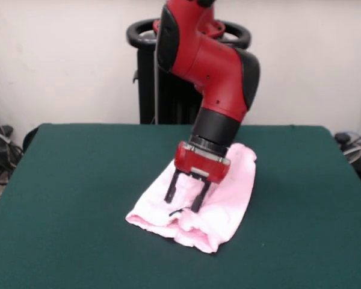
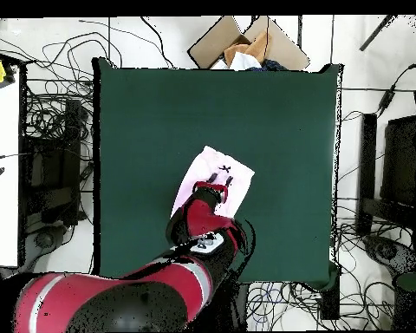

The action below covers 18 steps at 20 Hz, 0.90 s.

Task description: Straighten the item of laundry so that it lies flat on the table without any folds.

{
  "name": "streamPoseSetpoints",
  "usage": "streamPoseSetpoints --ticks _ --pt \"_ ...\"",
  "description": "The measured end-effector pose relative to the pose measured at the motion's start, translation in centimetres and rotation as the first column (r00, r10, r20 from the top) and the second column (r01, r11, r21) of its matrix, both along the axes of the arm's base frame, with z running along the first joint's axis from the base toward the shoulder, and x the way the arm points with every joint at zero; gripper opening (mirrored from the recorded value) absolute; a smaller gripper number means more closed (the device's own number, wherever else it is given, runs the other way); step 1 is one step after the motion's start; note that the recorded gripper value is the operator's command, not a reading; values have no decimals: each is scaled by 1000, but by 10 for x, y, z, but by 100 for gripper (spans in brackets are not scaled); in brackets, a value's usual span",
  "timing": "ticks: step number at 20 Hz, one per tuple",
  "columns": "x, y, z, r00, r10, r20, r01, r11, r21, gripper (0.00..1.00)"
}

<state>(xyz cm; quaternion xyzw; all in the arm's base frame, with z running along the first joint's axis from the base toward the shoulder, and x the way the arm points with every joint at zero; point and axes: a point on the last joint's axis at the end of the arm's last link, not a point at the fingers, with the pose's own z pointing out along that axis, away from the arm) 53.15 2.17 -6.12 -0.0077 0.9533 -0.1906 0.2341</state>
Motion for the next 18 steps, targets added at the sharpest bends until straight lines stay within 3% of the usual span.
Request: streamPoseSetpoints --ticks 3,4,5,8,14,18 --pt "-4 -3 16 984 -94 -151 98 995 23 100" --pt "-5 -4 22 974 -118 -196 126 992 29 100" --pt "-6 -6 32 953 -149 -262 166 985 43 100" --pt "-4 -9 40 942 -161 -296 187 980 60 100" --pt "14 -9 45 960 -116 -255 156 977 143 100" --pt "25 2 40 981 -56 -185 90 979 184 100"
